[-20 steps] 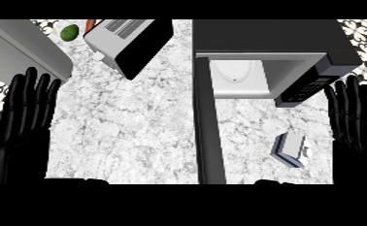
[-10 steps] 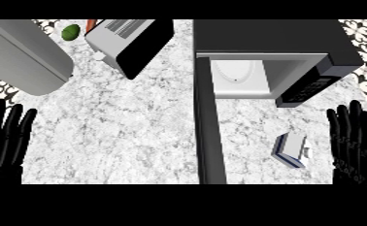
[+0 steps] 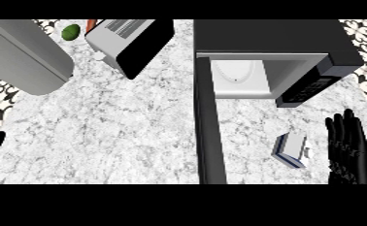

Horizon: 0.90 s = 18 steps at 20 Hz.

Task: Pick up the milk, place it into the microwave and close the microwave

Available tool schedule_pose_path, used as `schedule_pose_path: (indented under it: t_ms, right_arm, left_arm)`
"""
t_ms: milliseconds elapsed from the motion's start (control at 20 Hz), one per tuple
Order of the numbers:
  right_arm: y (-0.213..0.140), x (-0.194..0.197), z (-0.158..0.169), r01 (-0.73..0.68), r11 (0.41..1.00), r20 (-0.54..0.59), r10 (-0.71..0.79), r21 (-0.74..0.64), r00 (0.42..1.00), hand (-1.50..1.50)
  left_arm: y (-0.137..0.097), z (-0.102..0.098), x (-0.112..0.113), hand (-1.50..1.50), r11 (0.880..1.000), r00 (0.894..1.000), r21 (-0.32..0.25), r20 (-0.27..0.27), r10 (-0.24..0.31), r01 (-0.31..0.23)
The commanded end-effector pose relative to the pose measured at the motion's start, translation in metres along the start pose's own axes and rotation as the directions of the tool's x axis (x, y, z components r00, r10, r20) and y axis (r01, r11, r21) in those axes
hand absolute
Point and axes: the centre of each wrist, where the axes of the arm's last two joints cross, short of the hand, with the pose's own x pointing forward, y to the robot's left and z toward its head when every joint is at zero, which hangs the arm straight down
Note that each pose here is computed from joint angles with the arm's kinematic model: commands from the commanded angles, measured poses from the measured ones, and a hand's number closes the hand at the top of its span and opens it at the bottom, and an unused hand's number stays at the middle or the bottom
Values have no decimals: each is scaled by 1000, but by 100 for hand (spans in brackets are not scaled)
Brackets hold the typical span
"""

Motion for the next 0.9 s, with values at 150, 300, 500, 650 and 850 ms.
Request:
schedule_pose_path:
  t_ms: [150, 300, 500, 650, 850]
  right_arm:
    - [-15, -53, 5, 10, 1000, -52, -10, -14, 999, -150]
    - [-4, -63, -5, -12, 999, -98, 6, -51, 995, -150]
    - [-19, -85, 14, -18, 997, -117, 9, -77, 993, -150]
    - [-31, -114, 8, -41, 992, -148, 23, -116, 989, -150]
    - [-49, -129, 10, -59, 990, -161, 38, -131, 986, -150]
  left_arm:
    - [16, 16, 2, -150, 1000, 1000, -8, 7, -9, 9]
    - [13, 22, 24, -150, 1000, 1000, -15, -4, -2, 2]
    - [18, 27, 16, -150, 1000, 1000, 3, -1, 1, -1]
    - [12, 28, 16, -150, 1000, 1000, -4, -16, -4, 4]
    - [6, 38, 25, -150, 1000, 1000, -1, -2, 6, -6]
